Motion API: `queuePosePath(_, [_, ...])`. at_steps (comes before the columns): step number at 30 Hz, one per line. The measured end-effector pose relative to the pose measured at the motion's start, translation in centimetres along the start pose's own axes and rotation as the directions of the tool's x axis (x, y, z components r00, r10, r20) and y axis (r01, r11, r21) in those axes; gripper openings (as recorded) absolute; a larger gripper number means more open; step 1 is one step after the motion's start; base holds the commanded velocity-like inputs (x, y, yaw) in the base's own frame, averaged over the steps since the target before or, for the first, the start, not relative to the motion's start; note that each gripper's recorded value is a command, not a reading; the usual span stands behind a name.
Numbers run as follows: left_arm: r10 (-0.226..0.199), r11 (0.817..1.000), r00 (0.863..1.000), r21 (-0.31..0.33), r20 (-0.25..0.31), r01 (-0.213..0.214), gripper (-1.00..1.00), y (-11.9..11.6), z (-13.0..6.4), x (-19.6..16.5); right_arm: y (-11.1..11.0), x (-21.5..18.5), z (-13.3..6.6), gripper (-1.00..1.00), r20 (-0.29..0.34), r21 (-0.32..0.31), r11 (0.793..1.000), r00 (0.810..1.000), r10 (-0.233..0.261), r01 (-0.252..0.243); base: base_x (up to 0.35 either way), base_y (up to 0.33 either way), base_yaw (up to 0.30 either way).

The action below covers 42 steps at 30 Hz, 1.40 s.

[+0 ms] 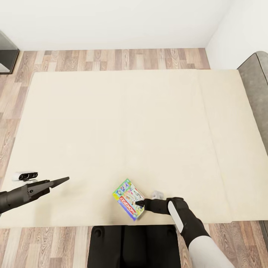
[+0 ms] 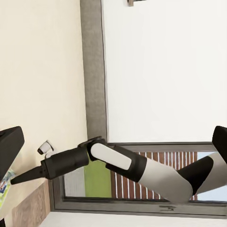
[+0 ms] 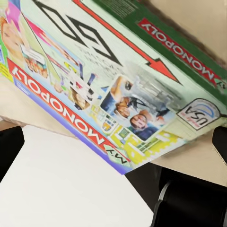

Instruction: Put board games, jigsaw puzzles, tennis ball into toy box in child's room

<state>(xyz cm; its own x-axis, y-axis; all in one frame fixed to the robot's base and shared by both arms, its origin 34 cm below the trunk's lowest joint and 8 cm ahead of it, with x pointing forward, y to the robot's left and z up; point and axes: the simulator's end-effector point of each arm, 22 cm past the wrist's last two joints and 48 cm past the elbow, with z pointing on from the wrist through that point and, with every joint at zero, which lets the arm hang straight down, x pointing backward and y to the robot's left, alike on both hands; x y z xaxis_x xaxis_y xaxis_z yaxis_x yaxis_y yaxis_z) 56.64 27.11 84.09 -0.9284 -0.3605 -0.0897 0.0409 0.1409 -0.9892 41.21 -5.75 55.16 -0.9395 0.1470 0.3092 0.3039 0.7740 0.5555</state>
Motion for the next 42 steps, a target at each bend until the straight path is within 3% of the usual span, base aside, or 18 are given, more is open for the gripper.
queuePosePath(14, [0.000,1.000,1.000,0.000,0.000,0.000,1.00,0.0,0.0,0.0,0.9,-2.8,-0.3,1.00,0.055,-0.008,0.999,0.998,-0.031,0.032,0.000,0.000,0.000])
queuePosePath(20, [0.001,1.000,1.000,-0.001,0.001,-0.001,1.00,0.0,0.0,0.0,2.7,-4.7,-0.3,1.00,0.080,-0.029,0.998,0.996,-0.048,0.051,0.000,0.000,0.000])
queuePosePath(42, [-0.015,1.000,1.000,-0.009,0.009,0.015,1.00,0.5,-0.4,0.0,4.8,-7.5,-0.5,1.00,0.129,-0.047,0.995,0.988,-0.078,0.085,0.000,0.000,0.000])
